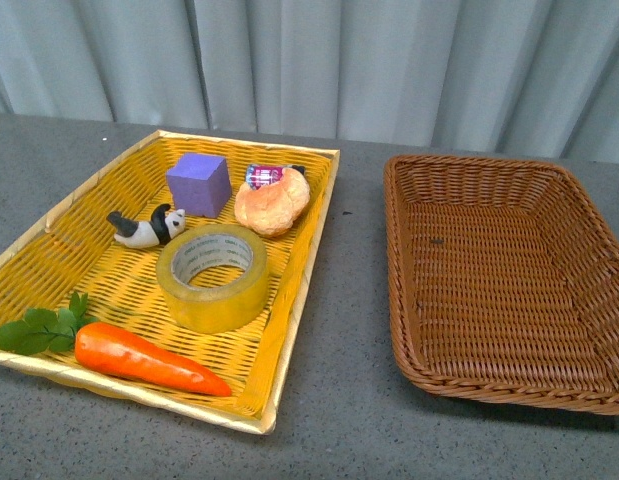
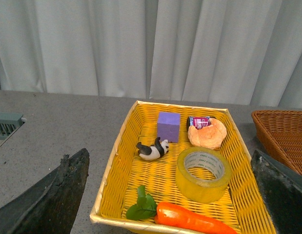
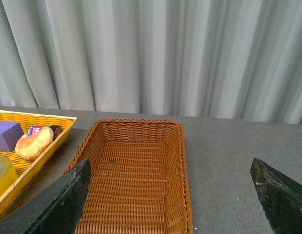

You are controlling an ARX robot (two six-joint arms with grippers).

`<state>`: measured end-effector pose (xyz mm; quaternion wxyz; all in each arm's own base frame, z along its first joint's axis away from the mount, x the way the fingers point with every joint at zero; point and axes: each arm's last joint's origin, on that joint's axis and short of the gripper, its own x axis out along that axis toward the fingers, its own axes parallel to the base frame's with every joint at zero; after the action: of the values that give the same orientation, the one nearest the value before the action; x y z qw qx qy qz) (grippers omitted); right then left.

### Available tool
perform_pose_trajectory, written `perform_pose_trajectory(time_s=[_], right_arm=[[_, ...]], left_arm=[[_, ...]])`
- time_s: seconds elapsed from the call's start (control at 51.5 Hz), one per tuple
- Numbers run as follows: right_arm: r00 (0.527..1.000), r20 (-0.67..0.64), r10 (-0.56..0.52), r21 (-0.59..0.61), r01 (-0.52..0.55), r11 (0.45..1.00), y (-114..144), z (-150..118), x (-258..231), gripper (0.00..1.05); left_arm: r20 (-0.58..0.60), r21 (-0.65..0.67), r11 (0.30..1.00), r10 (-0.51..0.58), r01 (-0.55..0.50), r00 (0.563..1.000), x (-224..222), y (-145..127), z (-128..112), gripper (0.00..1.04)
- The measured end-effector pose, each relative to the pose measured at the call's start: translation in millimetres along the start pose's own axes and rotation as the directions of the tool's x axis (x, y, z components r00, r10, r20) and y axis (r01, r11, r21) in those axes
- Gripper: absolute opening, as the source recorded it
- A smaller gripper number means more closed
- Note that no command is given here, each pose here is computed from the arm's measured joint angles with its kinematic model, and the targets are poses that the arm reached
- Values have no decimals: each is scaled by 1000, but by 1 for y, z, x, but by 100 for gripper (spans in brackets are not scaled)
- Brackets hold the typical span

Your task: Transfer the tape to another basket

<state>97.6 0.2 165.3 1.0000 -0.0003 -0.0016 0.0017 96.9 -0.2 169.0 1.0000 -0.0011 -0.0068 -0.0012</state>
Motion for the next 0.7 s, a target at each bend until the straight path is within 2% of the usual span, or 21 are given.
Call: perform_pose_trajectory(time_s=[0.699], right_arm=[[1000,0,0,0,0,1000,0,0,0,96]], left_arm=[[0,0,1000,0,0,1000,0,0,0,98]])
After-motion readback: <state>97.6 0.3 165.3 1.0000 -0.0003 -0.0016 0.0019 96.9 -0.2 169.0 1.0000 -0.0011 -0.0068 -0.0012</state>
